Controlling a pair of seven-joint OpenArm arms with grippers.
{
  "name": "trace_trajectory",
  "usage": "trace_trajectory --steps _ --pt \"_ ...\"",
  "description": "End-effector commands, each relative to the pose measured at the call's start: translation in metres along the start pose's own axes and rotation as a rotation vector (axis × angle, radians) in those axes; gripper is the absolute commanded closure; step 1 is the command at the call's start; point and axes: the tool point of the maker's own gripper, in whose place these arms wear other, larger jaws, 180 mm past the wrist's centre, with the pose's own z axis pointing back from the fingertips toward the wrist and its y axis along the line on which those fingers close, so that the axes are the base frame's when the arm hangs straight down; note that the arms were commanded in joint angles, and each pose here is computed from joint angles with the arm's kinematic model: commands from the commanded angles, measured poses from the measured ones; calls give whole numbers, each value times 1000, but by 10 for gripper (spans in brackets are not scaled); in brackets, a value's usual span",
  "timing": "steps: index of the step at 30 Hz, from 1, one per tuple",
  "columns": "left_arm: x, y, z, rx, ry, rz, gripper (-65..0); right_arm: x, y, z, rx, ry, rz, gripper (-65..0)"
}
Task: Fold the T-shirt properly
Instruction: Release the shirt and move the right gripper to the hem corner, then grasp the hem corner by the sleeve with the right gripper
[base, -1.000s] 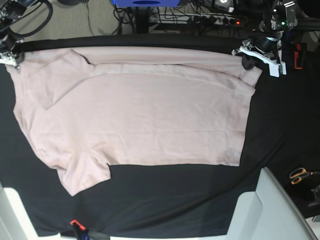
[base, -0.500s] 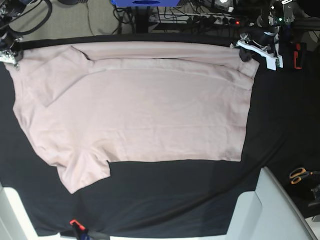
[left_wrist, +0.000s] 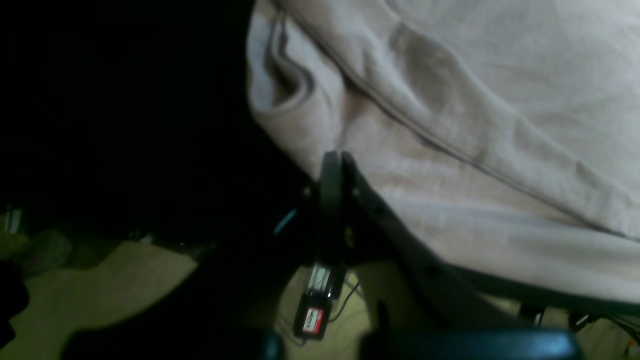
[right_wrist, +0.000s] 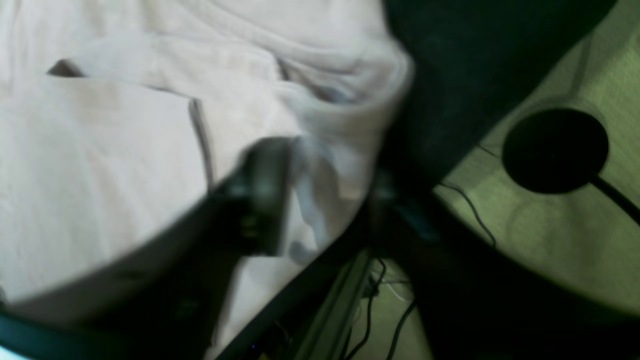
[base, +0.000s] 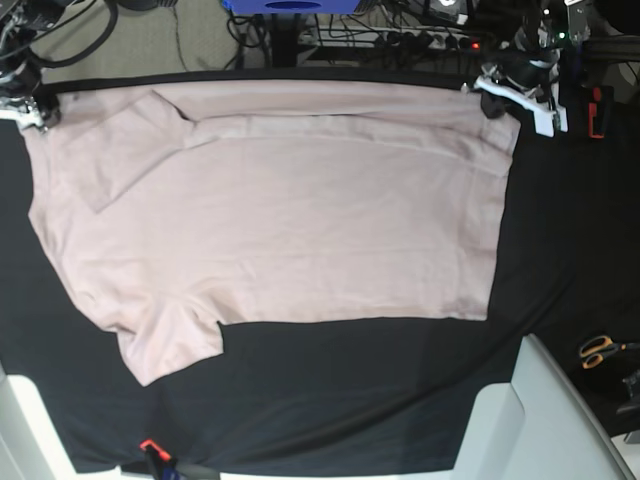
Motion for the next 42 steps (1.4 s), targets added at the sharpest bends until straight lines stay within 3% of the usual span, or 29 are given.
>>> trace_trajectory --steps 1,5,8,10,16,19,22,29,35,42 --pt "9 8 5 22 -28 -16 -102 15 -5 10 -9 -60 -9 -323" --pt "8 26 11 65 -31 2 -380 36 -19 30 -59 -151 -59 -332" --pt "22 39 16 97 -70 16 -497 52 -19 42 -75 -202 -53 -333" --pt "34 53 22 132 -106 31 -532 62 -16 49 -77 -232 -38 -333" --pt "87 110 52 276 -270 100 -548 114 1 62 -55 -337 28 -335" --pt "130 133 69 330 -374 98 -546 151 35 47 12 -341 116 -335" --pt "164 136 72 348 -421 30 -545 180 76 16 73 -316 237 -335" --pt "190 120 70 364 -348 -55 -541 203 154 -50 140 -303 487 -335" --pt "193 110 72 341 -340 -85 -540 182 182 -98 124 -223 570 -335" --pt "190 100 67 284 -316 -154 -540 157 204 -116 124 -184 680 -336"
